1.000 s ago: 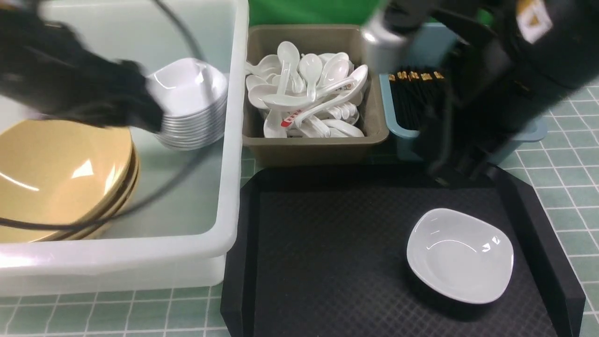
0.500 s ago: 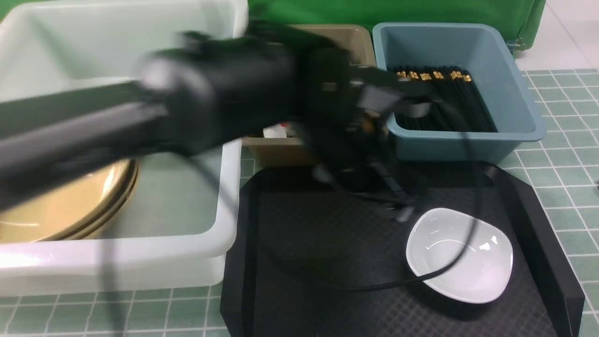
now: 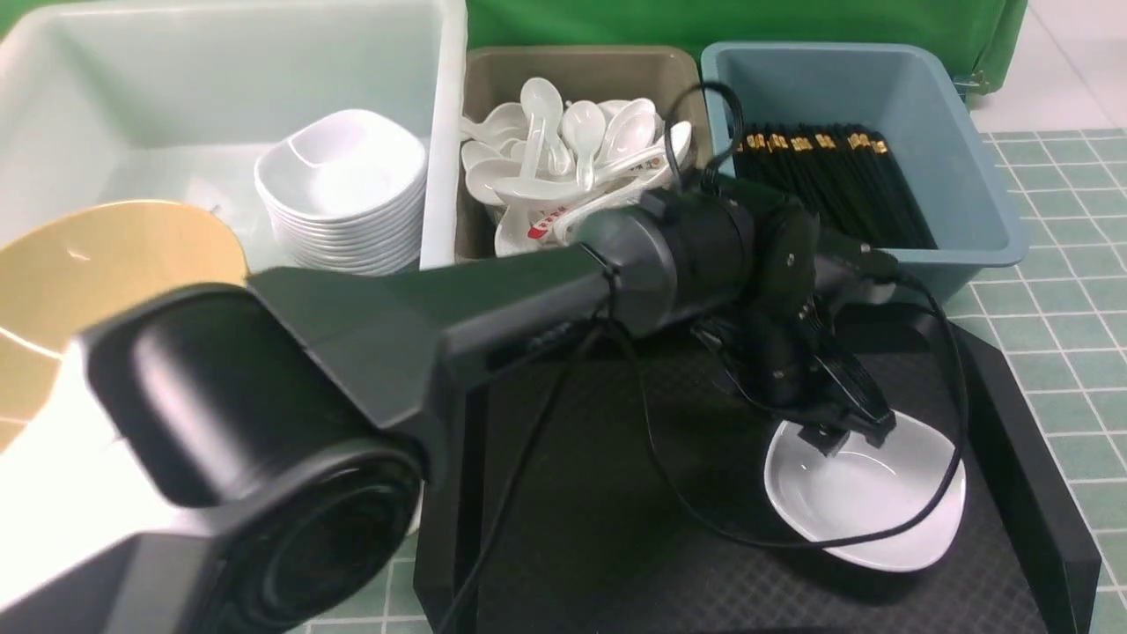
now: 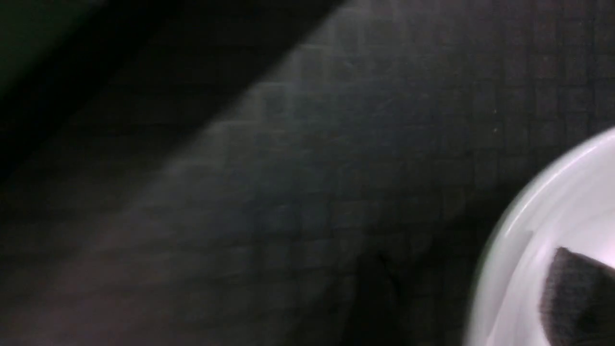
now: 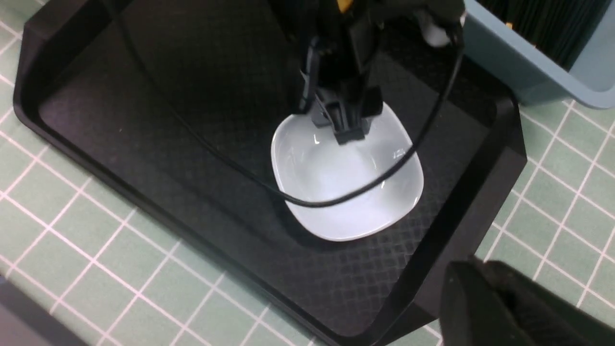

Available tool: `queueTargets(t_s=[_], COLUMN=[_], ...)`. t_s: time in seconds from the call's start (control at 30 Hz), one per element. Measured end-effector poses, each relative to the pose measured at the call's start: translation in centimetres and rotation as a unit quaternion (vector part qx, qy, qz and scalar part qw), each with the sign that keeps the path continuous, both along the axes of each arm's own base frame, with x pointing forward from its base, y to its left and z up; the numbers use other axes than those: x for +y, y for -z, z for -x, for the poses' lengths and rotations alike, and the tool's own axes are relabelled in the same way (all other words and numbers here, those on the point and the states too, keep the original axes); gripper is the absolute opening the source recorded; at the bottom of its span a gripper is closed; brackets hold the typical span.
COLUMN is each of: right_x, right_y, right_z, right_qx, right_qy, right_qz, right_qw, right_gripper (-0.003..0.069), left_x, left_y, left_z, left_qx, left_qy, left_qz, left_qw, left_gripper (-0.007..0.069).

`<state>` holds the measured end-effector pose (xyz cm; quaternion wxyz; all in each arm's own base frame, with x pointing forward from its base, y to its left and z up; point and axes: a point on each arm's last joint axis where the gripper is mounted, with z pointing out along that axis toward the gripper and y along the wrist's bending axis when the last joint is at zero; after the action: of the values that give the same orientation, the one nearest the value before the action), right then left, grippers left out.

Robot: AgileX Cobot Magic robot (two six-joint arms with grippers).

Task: On blue table put chopsticks spoon bowls plates into blue grey white boxes.
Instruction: 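Grasp the small white bowl on the black tray by its rim with the left gripper, then place the white bowl into the white bin with the other dishes with the left gripper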

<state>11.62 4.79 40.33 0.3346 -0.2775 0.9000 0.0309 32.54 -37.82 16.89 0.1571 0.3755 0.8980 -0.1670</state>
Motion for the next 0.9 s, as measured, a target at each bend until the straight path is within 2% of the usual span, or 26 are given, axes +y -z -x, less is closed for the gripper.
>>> queueTargets(t_s=[0.17,0.33,0.37,0.47,0.53,0.57,0.6,0.63,0.67,0.77,0.9], right_x=[0.3,1.4,1.7,3.4,5.3,5.4,7.2,7.8,9.7,13.7,17.0], right_y=[0.4,0.2,-0.2,-1.9,-2.9,-3.1,-3.6,-3.5,-4.0,-4.1,-3.5], right_z=[-0.8,-3.0,-3.6,-5.5,-6.9,-6.8,-7.6,-8.1,-8.5,-9.2,-9.7], right_qx=[0.012,0.027,0.026,0.015,0.002,-0.002,-0.006,-0.003,-0.008,-0.008,-0.015], right_qy=[-0.008,-0.023,-0.030,-0.069,-0.104,-0.107,-0.134,-0.138,-0.169,-0.221,-0.255], right_qz=[0.012,0.023,0.021,0.003,-0.006,-0.007,-0.010,-0.010,-0.013,-0.008,0.024], right_qw=[1.000,0.999,0.999,0.998,0.995,0.994,0.991,0.990,0.986,0.975,0.967], right_gripper=[0.0048,0.0048,0.0048,0.0048,0.0048,0.0048,0.0048,0.0048,0.0048,0.0048,0.0050], left_x=[-0.3,1.4,2.7,7.1,11.2,11.9,15.0,16.4,19.4,26.7,35.0], left_y=[-0.2,-4.8,-7.2,-13.5,-18.4,-18.9,-21.6,-22.6,-24.1,-25.3,-23.4], left_z=[0.5,0.4,0.0,-0.9,-1.2,-1.5,-1.4,-1.4,-1.5,-2.0,-3.1], left_qx=[0.023,0.019,0.001,-0.055,-0.104,-0.109,-0.134,-0.143,-0.153,-0.154,-0.132], left_qy=[0.032,0.055,0.054,0.025,-0.011,-0.020,-0.048,-0.063,-0.096,-0.183,-0.299], left_qz=[0.015,0.009,0.004,0.016,0.028,0.029,0.031,0.030,0.024,0.000,-0.009], left_qw=[0.999,0.998,0.999,0.998,0.994,0.993,0.989,0.987,0.983,0.971,0.945], left_gripper=[0.0083,0.0008,0.0008,0.0005,0.0005,0.0005,0.0003,0.0003,0.0003,0.0003,0.0003])
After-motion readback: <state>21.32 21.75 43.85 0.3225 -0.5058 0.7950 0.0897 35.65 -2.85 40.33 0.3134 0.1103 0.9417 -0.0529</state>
